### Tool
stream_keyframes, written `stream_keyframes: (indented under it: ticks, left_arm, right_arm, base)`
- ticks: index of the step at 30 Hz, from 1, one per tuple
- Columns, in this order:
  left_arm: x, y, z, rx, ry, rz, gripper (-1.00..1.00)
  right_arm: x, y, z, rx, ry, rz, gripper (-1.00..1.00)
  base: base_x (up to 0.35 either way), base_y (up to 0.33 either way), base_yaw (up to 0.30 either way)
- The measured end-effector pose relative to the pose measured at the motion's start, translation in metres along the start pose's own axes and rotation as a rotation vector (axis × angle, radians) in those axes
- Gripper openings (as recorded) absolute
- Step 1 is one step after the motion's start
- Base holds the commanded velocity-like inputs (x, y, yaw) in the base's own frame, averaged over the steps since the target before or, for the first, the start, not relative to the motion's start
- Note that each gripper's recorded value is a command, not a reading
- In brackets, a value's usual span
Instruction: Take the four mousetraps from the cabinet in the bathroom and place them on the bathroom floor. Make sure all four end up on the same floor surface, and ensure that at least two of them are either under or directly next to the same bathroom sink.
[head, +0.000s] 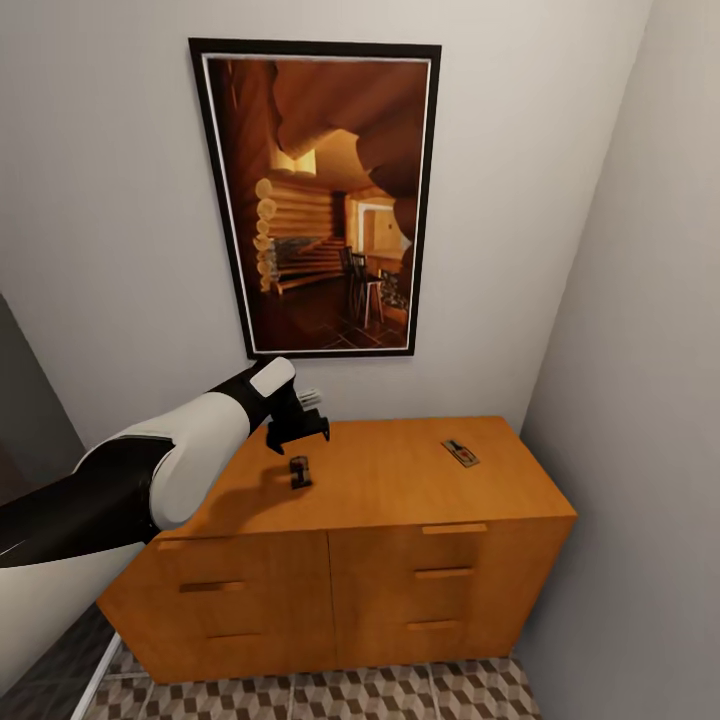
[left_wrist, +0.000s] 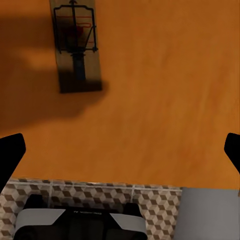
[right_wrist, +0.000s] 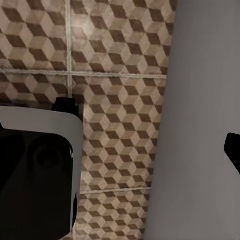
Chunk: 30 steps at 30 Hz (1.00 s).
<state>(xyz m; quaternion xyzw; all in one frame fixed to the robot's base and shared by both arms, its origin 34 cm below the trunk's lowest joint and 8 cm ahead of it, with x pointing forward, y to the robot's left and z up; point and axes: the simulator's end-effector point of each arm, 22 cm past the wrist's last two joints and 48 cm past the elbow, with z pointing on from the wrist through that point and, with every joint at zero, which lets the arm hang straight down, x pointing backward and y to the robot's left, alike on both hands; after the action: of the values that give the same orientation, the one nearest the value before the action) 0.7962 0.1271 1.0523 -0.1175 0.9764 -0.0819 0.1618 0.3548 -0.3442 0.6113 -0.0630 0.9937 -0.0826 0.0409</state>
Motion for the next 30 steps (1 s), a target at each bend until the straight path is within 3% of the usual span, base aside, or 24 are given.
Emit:
stream_keyframes:
  ticks: [30]
  left_arm:
    - [0.004,0.013,0.033,-0.037,0.004,0.004,1.00]
  right_arm:
    - [-0.006,0.005,0.032,-0.001,-0.003,0.003,1.00]
  base:
    - [0.000,0.000,0.000]
